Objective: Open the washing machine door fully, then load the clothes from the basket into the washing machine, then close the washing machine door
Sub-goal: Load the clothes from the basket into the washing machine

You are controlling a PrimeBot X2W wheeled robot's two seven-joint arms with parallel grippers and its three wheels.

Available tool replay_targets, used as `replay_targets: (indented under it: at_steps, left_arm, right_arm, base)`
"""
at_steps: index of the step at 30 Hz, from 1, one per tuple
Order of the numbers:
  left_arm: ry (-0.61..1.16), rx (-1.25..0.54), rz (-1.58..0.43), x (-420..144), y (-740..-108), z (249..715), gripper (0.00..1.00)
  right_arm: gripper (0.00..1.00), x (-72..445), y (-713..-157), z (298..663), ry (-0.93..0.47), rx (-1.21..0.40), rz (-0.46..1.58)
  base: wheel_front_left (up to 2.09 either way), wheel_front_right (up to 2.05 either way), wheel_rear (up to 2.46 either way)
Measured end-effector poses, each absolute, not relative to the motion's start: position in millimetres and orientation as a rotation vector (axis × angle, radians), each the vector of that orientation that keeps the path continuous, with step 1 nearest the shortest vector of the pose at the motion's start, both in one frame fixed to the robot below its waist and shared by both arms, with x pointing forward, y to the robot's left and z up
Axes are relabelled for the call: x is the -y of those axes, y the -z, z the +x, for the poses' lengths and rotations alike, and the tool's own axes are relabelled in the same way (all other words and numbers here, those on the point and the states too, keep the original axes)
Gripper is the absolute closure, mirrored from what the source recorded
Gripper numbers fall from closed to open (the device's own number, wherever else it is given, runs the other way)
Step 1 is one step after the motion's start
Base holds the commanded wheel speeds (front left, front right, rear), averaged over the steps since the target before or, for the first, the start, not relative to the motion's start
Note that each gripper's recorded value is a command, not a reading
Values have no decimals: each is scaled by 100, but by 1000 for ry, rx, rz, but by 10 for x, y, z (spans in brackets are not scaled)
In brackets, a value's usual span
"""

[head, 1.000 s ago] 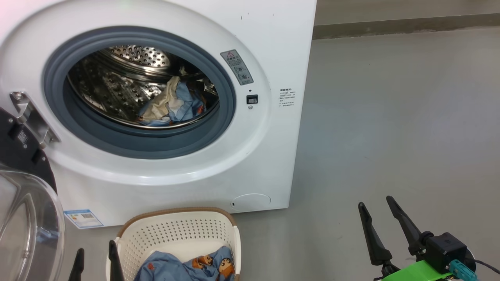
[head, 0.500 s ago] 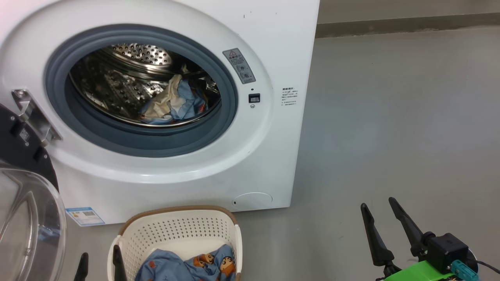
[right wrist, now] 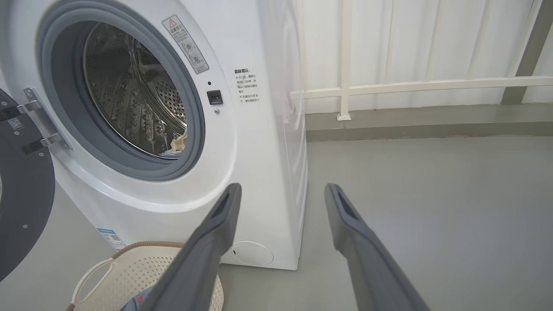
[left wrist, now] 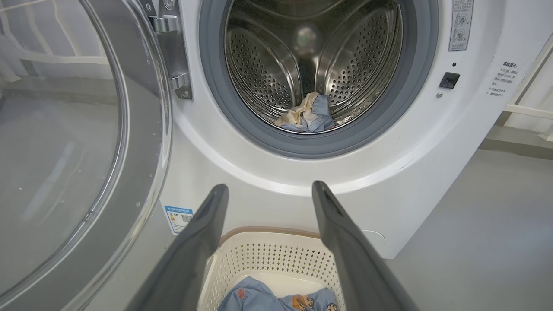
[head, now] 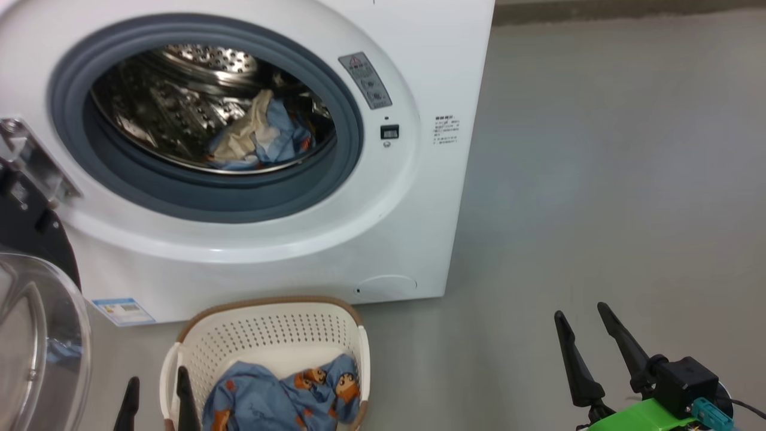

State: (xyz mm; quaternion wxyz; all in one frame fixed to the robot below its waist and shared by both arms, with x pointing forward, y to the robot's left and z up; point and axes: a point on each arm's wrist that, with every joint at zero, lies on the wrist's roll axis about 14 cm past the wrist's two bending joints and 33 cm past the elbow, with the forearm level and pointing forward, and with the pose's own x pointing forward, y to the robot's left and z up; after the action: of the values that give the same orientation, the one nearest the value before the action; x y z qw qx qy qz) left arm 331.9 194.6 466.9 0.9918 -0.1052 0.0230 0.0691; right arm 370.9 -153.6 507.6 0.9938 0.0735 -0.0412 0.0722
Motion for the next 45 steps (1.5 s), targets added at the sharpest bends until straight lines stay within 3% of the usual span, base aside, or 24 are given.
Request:
replay_targets:
  at_steps: [13,22,27,34,45]
  left_arm:
    - [38,-200,-161,-1571,-4194,4004,0]
    - [128,-556,-233,-1348,-3286,4269,0]
    - [158,-670,-220,-1324,-2887,4450,0]
    - [183,-948,-250,-1196,-2125,4386,0]
    - [140,-1158,-269,-1224,-1451,4287,0]
  right_arm:
    - [0,1400,-5034,4226,-178,88,146]
    - [0,1344,-4871,4597,-197,73,157]
    - [0,1373,-4748,4778,-194,62,160]
    - [0,1560,-4413,4887,-148,-5,147]
    - [0,1803,-4214,4933,-92,-43,128]
  base:
    - [0,0,0]
    - [0,0,0]
    - [0,0,0]
    - [0,0,0]
    - [0,0,0]
